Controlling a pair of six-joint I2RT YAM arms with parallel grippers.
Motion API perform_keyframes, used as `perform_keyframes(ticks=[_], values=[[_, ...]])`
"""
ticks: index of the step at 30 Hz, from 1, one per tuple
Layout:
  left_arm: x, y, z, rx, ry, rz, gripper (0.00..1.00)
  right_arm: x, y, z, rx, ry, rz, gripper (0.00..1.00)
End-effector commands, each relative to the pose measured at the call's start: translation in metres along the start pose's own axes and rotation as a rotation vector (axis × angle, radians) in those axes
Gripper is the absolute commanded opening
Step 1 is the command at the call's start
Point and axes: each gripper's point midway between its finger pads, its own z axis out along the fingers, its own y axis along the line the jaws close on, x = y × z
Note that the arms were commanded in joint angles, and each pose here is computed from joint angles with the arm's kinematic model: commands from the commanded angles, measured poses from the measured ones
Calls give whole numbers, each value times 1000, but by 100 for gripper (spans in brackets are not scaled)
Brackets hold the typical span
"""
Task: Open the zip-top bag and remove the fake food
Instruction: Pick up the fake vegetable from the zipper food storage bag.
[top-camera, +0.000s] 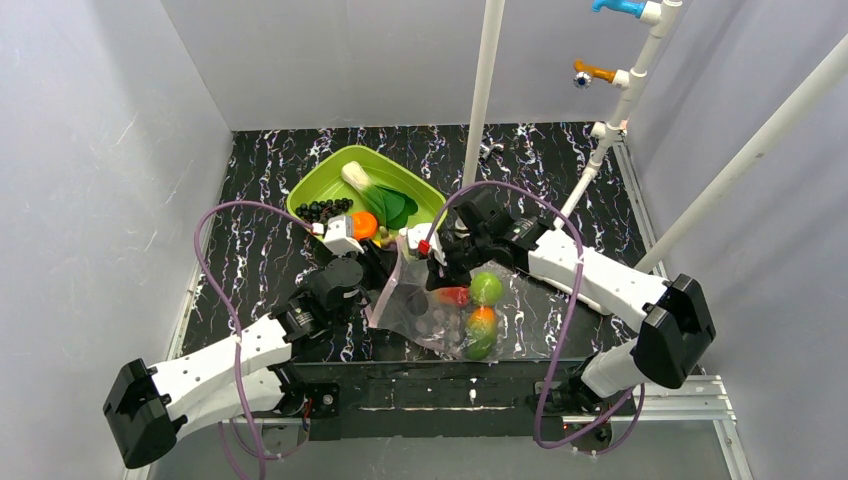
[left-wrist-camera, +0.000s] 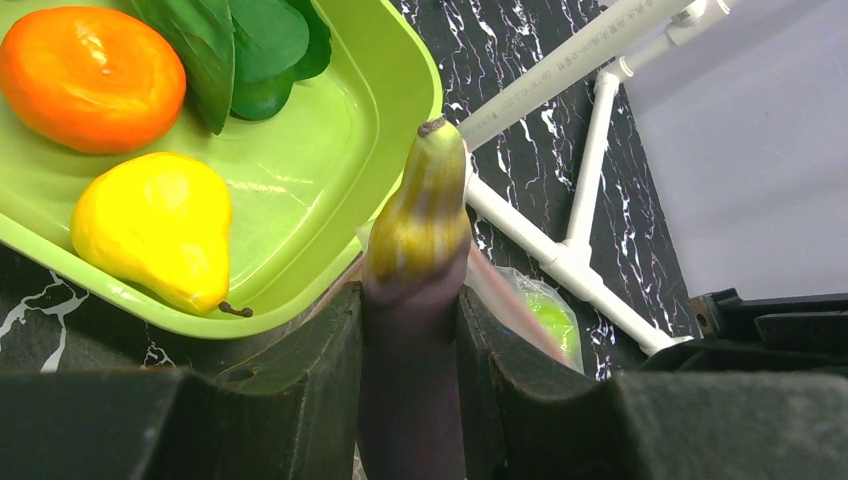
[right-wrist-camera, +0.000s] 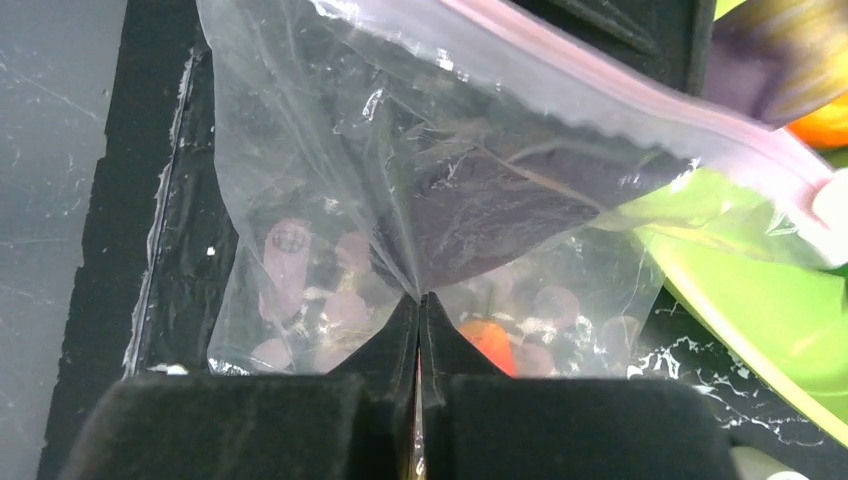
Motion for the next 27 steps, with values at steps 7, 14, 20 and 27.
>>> perform_keyframes(ticks=[7,14,20,27], values=[[-19,11,-11,-32,-66,-5,0,1,33,-36,-44,-165,-23,1],[-41,-1,-23,1,-97,-15,0,18,30,-36,-27,-174,0,1],[-59,0,-31,10,-159,-70,0,33,33,-33,-28,-176,12,1],[-79,-10,-31,49,-187,-114,0,39,32,-44,-32,-216,17,1]])
